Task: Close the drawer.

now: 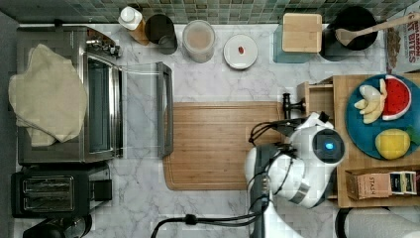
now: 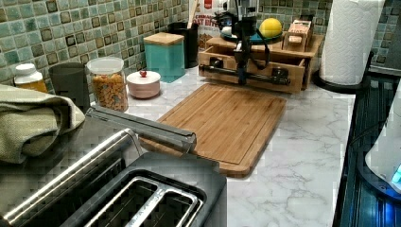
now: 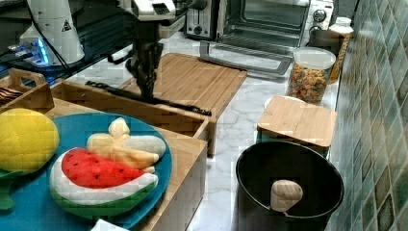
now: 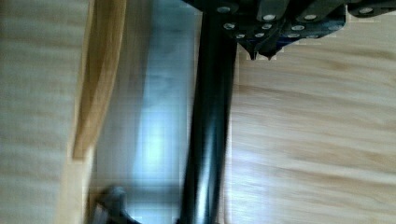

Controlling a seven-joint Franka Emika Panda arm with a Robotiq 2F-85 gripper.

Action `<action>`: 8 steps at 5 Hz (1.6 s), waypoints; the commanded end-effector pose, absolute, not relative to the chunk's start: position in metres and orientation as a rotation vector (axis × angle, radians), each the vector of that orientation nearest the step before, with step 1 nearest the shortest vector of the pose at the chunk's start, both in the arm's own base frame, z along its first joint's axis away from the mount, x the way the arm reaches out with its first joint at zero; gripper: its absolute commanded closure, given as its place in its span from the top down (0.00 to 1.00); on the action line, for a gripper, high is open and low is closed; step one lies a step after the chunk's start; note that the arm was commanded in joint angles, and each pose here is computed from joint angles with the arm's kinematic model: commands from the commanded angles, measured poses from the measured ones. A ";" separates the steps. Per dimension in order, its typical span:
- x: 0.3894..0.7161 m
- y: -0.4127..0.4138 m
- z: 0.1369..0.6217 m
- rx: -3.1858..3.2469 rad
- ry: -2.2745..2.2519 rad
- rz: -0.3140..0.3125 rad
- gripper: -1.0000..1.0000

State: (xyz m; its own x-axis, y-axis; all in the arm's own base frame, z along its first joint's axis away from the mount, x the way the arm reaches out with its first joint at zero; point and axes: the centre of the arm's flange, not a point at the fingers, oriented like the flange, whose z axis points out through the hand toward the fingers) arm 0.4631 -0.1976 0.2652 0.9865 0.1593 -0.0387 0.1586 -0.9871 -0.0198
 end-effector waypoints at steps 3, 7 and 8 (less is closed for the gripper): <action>0.450 -0.389 0.349 -3.298 0.307 -0.223 0.00; 0.450 -0.389 0.349 -3.298 0.307 -0.223 0.00; 0.450 -0.389 0.349 -3.298 0.307 -0.223 0.00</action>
State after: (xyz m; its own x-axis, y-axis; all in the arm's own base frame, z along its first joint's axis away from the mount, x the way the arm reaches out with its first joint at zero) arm 0.4692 -0.2696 0.2657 0.9993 -0.0037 -0.0371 -0.0030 -0.9998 0.0181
